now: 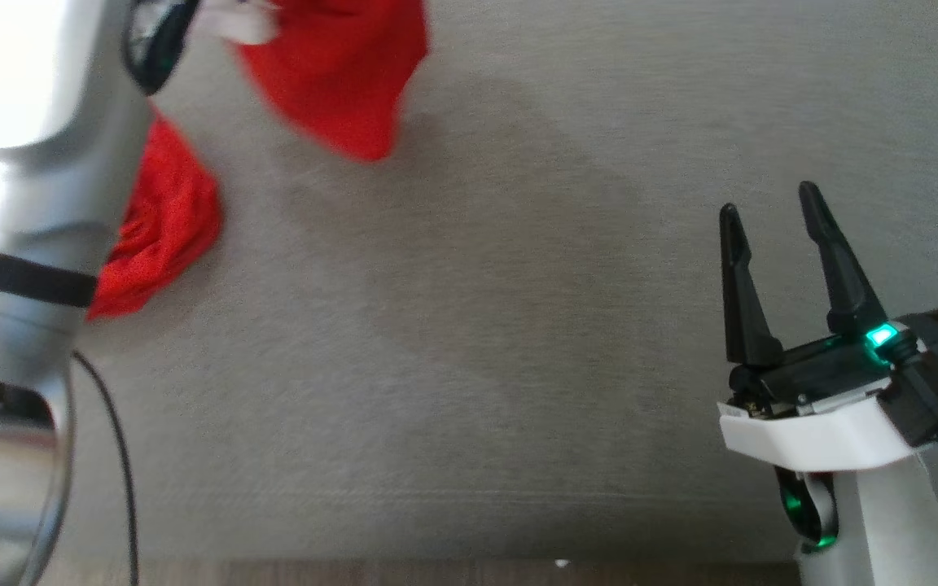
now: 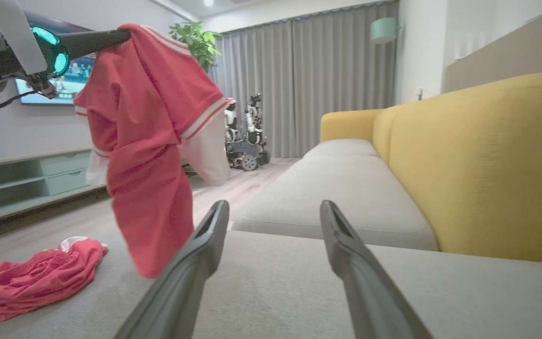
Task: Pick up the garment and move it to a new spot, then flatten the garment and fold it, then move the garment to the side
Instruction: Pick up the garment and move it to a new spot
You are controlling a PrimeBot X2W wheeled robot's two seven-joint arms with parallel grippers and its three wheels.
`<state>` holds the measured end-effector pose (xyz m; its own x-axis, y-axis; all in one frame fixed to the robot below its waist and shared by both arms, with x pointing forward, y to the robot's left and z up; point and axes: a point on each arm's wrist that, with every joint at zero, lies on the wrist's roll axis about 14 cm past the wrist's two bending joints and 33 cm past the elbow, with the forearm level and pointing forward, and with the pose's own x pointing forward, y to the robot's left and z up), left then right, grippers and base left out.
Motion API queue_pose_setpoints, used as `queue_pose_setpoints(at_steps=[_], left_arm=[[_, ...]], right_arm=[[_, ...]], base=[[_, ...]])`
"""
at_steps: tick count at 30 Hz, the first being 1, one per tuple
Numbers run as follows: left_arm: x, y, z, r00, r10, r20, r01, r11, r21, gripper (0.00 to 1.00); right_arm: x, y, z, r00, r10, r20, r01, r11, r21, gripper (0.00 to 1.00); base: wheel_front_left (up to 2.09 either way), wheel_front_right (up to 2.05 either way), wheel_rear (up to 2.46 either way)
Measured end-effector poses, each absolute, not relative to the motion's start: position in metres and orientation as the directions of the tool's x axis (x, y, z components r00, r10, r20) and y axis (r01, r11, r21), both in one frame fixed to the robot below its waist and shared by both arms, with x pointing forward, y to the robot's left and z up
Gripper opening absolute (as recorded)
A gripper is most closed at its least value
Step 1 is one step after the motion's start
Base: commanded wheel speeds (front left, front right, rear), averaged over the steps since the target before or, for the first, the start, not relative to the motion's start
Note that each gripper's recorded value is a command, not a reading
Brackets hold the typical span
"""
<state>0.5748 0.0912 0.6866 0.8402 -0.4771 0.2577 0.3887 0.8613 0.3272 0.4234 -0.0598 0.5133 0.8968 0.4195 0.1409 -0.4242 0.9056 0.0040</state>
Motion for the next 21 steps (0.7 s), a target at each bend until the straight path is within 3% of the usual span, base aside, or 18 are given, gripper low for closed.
queue_pose_setpoints(at_steps=[9,12,17,21], left_arm=[[0.520,-0.068,0.728,0.540,-0.750,0.382,0.675,0.657,0.336,0.00],[0.496,-0.108,0.710,0.459,-0.810,0.365,0.753,0.572,0.323,0.00],[0.450,-0.145,0.610,0.422,-0.883,0.204,0.854,0.463,0.236,0.00],[0.414,-0.140,0.536,0.436,-0.896,0.079,0.876,0.443,0.193,0.00]], right_arm=[[0.396,-0.130,0.543,0.956,0.220,0.195,-0.222,0.975,-0.015,1.00],[0.383,-0.152,0.548,0.967,0.149,0.204,-0.152,0.988,0.000,1.00],[0.361,-0.178,0.543,0.981,0.060,0.182,-0.062,0.998,0.005,1.00],[0.358,-0.182,0.536,0.986,0.046,0.158,-0.048,0.999,0.008,1.00]], base=[[0.00,0.00,0.00],[0.00,0.00,0.00],[0.00,0.00,0.00],[0.00,0.00,0.00]])
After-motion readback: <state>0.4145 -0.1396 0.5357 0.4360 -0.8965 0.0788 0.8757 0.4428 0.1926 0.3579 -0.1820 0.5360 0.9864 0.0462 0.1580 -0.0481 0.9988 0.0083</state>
